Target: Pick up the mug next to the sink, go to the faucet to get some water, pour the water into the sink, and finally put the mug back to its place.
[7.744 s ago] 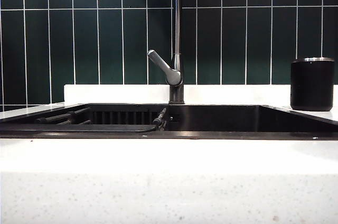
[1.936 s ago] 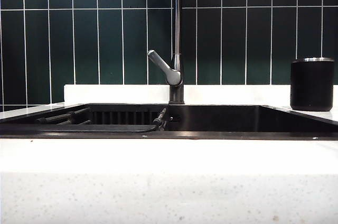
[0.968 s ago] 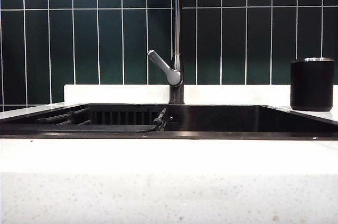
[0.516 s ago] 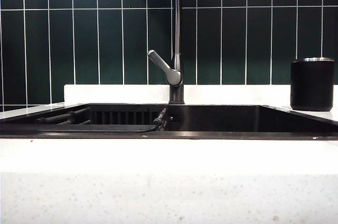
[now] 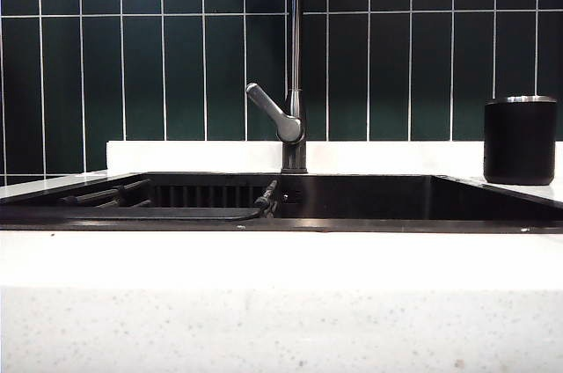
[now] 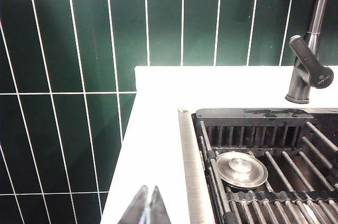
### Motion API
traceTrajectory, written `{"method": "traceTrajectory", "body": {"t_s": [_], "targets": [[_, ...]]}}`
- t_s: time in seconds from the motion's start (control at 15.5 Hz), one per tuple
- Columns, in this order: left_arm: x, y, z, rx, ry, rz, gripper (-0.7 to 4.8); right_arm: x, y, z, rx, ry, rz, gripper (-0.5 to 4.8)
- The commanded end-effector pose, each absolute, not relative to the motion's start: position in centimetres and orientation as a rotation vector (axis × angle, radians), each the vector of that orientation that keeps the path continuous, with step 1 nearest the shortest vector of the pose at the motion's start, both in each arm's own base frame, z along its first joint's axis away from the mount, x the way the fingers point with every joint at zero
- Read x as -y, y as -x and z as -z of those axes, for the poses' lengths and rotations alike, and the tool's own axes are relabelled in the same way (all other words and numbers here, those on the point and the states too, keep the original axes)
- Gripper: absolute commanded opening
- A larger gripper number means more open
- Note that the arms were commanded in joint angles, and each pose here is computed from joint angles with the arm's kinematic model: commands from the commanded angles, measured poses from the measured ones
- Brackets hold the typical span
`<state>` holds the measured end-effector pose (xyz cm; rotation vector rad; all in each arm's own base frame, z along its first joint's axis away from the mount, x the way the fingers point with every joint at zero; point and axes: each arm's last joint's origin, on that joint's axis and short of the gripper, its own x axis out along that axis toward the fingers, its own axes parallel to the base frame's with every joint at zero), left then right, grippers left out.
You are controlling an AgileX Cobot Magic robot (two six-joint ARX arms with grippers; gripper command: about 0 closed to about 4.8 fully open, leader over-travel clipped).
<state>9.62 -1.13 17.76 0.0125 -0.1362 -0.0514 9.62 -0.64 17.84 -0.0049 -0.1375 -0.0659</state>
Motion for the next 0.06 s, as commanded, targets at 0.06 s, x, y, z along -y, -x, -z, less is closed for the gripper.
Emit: {"method": "traceTrajectory", "body": {"t_s": [0.06], "targets": [[1.12, -9.58, -17.99, 0.150, -0.009, 0.052, -0.06, 0.64, -9.62, -17.83, 0.152, 0.005, 0.064, -0.05]]}}
